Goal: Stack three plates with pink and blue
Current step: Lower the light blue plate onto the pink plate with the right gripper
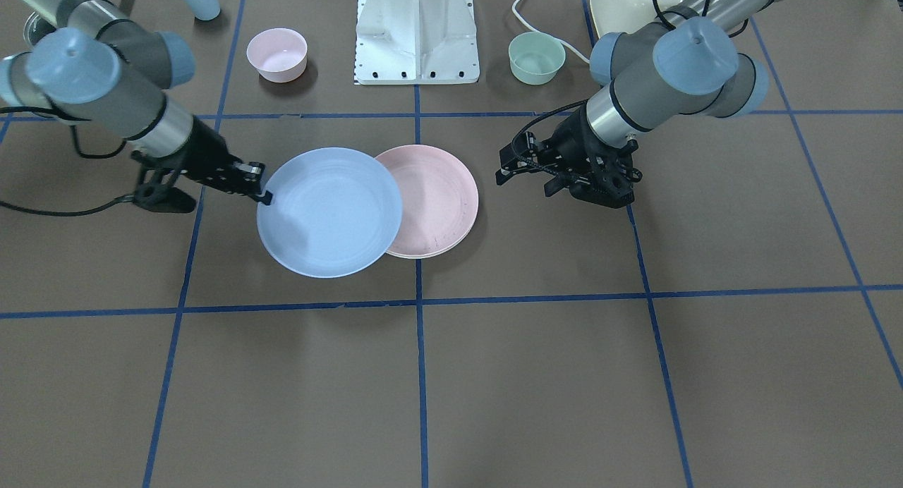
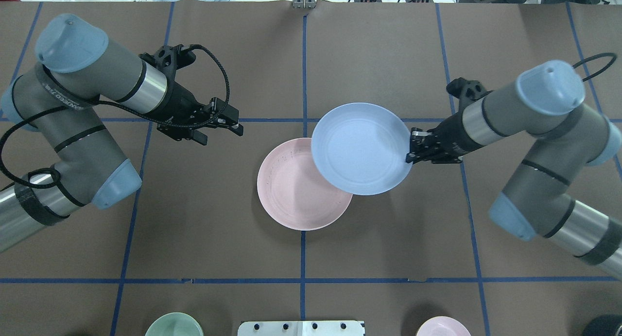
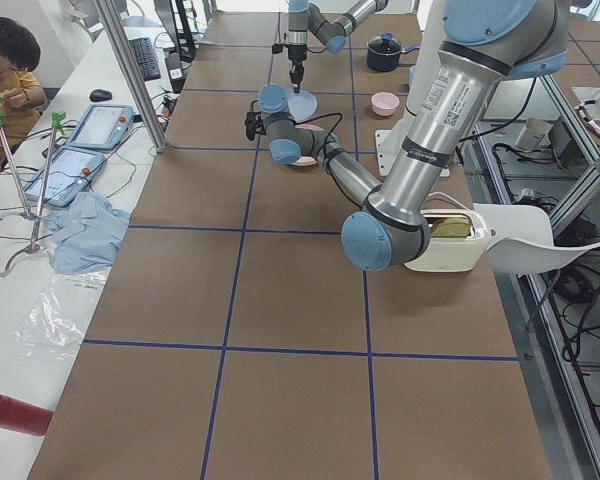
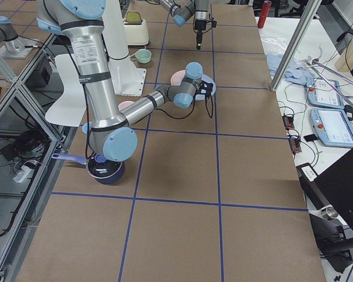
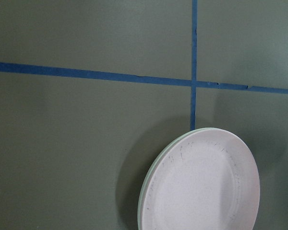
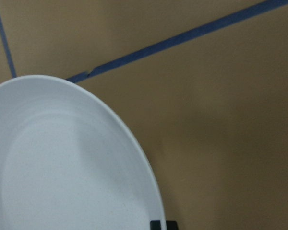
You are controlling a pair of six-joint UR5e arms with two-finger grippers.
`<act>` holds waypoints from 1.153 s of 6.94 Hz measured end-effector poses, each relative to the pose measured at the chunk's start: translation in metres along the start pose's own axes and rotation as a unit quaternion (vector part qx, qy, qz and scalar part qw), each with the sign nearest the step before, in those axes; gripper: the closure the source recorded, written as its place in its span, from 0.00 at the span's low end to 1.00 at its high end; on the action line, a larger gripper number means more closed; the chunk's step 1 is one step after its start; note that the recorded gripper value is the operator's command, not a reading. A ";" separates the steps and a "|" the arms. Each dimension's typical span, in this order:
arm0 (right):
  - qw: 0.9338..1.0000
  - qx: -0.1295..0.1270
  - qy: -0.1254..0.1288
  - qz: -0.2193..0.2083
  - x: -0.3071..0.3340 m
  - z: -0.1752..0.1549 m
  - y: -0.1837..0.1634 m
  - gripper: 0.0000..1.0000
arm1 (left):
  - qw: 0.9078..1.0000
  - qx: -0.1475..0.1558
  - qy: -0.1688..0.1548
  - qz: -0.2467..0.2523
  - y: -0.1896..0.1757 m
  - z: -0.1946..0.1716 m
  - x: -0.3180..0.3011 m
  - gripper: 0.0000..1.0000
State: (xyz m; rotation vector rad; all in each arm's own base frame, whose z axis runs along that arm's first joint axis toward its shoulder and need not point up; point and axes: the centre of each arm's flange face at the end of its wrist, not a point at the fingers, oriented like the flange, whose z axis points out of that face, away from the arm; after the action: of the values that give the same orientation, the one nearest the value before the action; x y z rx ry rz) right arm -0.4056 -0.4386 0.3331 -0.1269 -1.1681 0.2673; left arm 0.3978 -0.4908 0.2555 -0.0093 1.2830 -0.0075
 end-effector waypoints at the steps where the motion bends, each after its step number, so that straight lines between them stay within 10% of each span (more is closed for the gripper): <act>1: 1.000 0.003 -0.010 0.011 -0.033 0.026 0.033 1.00 | 1.000 0.001 0.000 0.000 -0.001 -0.001 0.000 0.00; 7: 0.999 0.020 0.005 0.026 -0.071 0.063 0.080 1.00 | 1.000 0.001 0.000 -0.004 0.000 -0.001 0.000 0.00; 8: 0.999 0.023 0.012 0.030 -0.069 0.062 0.077 0.01 | 1.000 0.001 0.000 -0.004 0.000 -0.001 0.000 0.00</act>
State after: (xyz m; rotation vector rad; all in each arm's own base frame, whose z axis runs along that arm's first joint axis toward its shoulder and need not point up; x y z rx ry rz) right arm -0.4987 -0.3854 0.2776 -0.1252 -1.1356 0.3442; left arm 0.3969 -0.4912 0.2555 -0.0126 1.2838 -0.0166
